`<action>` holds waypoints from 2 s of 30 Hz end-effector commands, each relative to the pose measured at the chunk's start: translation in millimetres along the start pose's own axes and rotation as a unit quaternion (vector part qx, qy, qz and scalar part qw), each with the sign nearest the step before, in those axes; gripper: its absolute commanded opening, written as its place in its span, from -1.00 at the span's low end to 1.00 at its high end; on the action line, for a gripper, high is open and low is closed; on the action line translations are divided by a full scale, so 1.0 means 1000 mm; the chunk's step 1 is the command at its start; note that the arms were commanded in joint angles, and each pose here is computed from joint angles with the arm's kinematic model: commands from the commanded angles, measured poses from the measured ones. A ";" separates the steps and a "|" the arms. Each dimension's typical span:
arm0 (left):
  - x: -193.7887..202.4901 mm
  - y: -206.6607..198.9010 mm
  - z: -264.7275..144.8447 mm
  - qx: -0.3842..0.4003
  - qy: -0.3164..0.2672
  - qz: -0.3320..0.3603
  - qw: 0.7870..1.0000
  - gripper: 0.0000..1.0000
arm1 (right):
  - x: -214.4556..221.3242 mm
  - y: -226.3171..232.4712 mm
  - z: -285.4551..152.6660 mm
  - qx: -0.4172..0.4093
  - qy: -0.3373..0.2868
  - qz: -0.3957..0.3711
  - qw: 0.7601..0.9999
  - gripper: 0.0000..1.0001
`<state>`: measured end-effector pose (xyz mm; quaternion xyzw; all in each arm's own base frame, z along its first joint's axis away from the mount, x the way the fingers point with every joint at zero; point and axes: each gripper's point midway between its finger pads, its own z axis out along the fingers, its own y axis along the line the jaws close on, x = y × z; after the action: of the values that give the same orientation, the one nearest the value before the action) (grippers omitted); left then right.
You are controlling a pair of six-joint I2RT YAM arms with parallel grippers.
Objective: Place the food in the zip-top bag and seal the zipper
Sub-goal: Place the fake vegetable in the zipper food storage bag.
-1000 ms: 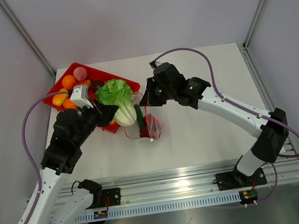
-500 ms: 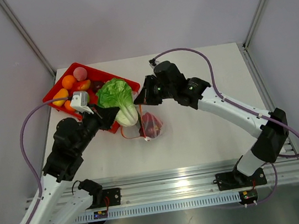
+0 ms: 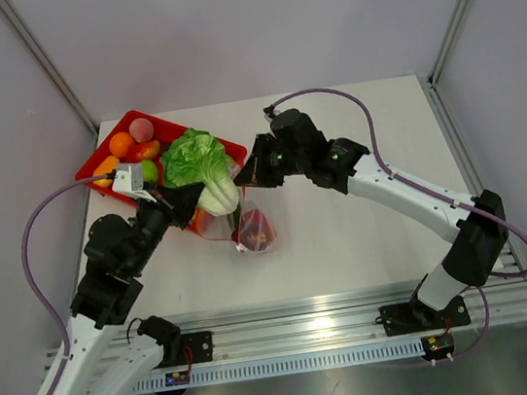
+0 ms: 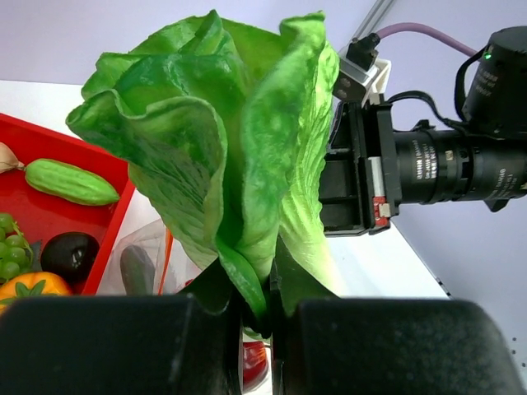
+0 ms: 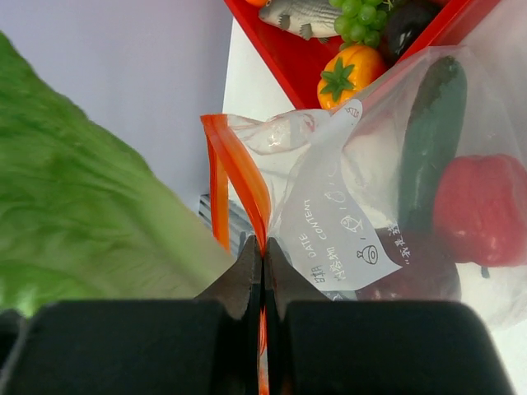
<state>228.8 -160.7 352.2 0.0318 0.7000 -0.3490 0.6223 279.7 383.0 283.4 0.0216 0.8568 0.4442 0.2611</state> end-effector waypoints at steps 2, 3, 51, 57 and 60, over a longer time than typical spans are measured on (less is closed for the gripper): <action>-0.003 0.010 0.011 -0.013 -0.032 0.018 0.999 -1.00 | -0.004 0.032 -0.006 -0.060 -0.006 0.034 0.998 -1.00; 0.000 0.011 0.011 -0.014 -0.030 0.018 0.999 -1.00 | -0.005 0.033 -0.007 -0.063 -0.007 0.042 0.997 -1.00; 0.069 0.026 0.012 0.005 0.026 0.016 1.000 -1.00 | -0.035 0.042 0.013 -0.163 -0.023 0.229 0.960 -1.00; 0.101 0.031 0.009 -0.001 0.108 0.026 0.994 -0.03 | -0.048 0.024 0.007 -0.162 -0.042 0.246 0.955 -1.00; 0.107 0.030 0.013 -0.003 0.132 0.022 0.991 0.31 | -0.051 0.027 0.005 -0.173 -0.040 0.251 0.952 -1.00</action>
<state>233.6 -173.4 230.5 0.0677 0.7799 -0.3043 0.5427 325.2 390.9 267.2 0.2321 0.7713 0.5709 0.1592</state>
